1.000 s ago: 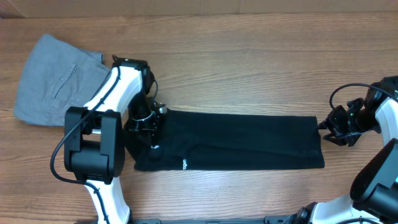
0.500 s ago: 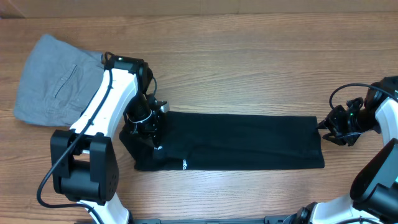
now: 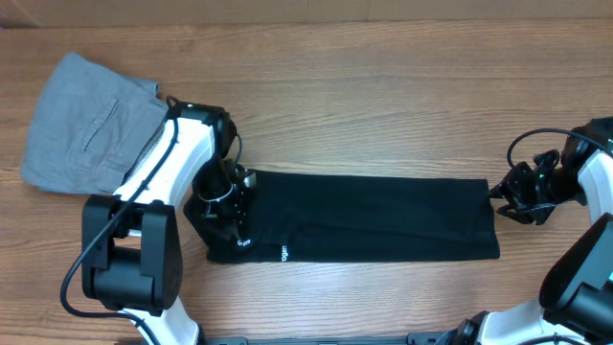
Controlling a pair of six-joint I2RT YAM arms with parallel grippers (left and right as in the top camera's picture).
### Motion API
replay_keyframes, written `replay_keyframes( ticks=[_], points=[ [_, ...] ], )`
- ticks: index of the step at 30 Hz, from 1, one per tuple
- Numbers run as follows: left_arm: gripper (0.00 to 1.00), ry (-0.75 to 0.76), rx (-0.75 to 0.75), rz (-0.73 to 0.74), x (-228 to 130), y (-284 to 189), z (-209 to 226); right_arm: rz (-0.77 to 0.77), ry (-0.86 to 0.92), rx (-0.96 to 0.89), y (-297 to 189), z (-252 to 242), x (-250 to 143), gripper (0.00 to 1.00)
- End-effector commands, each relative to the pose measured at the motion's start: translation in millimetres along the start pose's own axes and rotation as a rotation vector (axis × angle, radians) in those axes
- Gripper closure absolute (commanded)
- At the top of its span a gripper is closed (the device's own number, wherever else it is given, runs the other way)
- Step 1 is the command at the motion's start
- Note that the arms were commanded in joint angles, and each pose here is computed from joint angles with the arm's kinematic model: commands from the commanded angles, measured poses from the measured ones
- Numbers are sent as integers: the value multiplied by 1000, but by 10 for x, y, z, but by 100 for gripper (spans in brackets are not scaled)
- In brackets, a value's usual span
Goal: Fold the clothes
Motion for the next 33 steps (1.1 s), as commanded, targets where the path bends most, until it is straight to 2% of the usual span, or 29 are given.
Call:
replay_keyframes(
  ticks=[1, 4, 7, 10, 14, 19, 23, 25, 30, 33],
  points=[
    [69, -80, 27, -105, 126, -155, 137, -26, -16, 17, -61, 36, -6, 57],
    [64, -139, 19, -229, 314, -267, 311, -31, -18, 18, -61, 38, 3, 54],
    [52, -198, 13, -349, 503, -329, 508, -33, -19, 20, -60, 44, 7, 53],
    [50, -205, -57, -399, 599, -314, 556, -39, -23, 37, -59, 64, 20, 52],
    [48, -194, -77, -419, 708, -202, 564, -49, -28, 47, -60, 78, 42, 52],
    [52, -168, -213, -445, 793, -70, 449, -55, -29, 52, -61, 85, 54, 51],
    [53, -181, -184, -428, 767, 4, 488, -55, -28, 52, -61, 85, 53, 51],
    [59, -185, -171, -435, 777, 27, 516, -55, -29, 52, -61, 86, 54, 51],
    [96, -169, -202, -462, 823, 21, 488, -63, -31, 53, -62, 88, 68, 51],
    [96, -188, -196, -435, 769, 36, 516, -71, -35, 55, -63, 93, 83, 49]
  ],
)
Point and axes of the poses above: each gripper's point midway between its finger pads, its own y axis out along the fingers, its own z axis along the line the jaws close on, x = y × z, the point moved 6 cm from there along -y, back along the fingers
